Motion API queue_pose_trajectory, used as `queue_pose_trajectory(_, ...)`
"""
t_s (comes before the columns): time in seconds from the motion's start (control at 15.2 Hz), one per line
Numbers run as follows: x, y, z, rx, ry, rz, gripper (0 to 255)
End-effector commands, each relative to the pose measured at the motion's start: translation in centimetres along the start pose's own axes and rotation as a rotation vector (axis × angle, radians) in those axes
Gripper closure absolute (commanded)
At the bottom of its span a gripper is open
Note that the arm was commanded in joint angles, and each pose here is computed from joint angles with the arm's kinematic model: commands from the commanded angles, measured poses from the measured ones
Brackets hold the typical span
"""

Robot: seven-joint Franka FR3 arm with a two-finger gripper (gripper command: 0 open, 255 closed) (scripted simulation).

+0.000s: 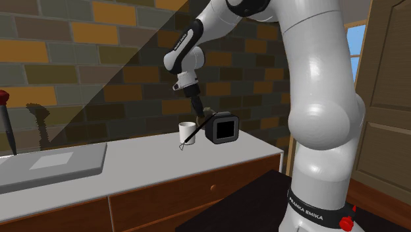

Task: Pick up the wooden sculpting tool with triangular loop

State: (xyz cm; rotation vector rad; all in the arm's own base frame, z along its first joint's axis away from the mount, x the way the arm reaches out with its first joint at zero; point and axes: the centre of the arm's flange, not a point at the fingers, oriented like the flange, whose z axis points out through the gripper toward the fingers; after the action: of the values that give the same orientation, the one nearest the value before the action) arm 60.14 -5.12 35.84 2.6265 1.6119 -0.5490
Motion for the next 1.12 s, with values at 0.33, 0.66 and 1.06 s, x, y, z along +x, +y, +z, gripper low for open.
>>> queue_pose_trajectory(0.33,2.0,1.4,3.8,0.011,-0.021,-0.054,0)
queue_pose_trajectory(0.66,2.4,1.6,5.1,0.011,-0.021,-0.054,255)
queue_pose_trajectory(1.06,2.3,1.5,5.1,0.011,-0.021,-0.054,255)
